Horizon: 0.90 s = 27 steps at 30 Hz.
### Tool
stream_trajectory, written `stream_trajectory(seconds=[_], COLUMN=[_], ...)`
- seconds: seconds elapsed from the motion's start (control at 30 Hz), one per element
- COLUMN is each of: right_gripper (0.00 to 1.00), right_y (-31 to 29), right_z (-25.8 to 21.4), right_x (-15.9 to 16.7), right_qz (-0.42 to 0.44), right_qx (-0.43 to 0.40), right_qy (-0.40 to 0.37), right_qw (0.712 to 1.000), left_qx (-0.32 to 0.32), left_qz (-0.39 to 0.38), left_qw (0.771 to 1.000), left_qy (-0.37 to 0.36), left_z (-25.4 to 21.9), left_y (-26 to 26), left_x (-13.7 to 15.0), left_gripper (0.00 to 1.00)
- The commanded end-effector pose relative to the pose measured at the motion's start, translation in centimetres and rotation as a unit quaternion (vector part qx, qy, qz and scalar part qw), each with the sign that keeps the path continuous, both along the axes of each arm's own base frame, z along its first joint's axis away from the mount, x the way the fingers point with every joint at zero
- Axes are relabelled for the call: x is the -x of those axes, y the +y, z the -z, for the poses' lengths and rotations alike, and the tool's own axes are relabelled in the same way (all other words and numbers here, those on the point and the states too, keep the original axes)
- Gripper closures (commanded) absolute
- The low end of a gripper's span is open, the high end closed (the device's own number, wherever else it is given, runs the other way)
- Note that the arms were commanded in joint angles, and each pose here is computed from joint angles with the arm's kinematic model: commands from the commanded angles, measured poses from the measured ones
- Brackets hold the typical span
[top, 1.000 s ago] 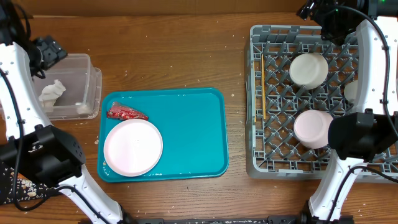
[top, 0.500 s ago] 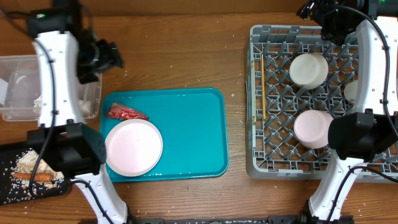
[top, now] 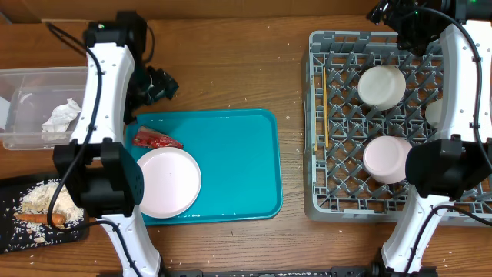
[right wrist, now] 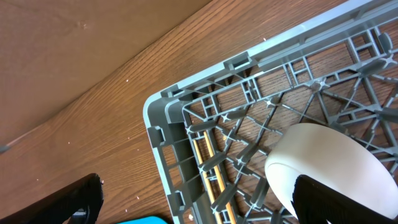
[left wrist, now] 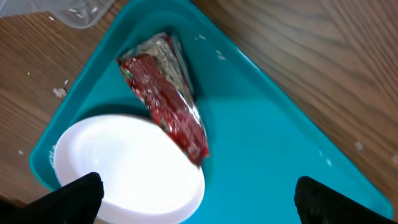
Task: Sort waste into correct bins and load items into the dishwasher
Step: 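Lower the left gripper onto the red snack wrapper and grasp it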
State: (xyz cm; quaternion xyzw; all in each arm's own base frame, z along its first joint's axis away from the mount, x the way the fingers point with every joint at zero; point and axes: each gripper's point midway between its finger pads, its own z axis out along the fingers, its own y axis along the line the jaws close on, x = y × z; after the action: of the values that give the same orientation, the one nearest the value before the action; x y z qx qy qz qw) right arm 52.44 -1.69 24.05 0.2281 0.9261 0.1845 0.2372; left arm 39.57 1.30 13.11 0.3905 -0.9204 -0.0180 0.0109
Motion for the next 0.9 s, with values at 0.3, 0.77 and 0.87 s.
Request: stream_trajectory(seconds=[0.3,0.77,0.87], right_gripper=[0.00,0.00,0.00], right_y=[0.1,0.1,0.1], right_z=[-2.7,-2.7,-2.7], right_x=[0.3,0.3,0.3], right_qz=[0.002,0.002,0.002], right_qx=[0.000,0.000,0.000], right_qy=[-0.031,-0.031,-0.031], right_qw=[1.000,1.000,1.000], left_qx=[-0.032,-0.031,-0.030], left_qz=[-0.064,-0.083,-0.083], left_qw=[0.997,0.996,0.996], left_qy=[0.009,0.012,0.009], left_z=[8.5,12.8,12.9], left_y=[1.2,1.0,1.0], left_x=[0.5,1.8,1.8], left_gripper=[0.05,0.16,0.16])
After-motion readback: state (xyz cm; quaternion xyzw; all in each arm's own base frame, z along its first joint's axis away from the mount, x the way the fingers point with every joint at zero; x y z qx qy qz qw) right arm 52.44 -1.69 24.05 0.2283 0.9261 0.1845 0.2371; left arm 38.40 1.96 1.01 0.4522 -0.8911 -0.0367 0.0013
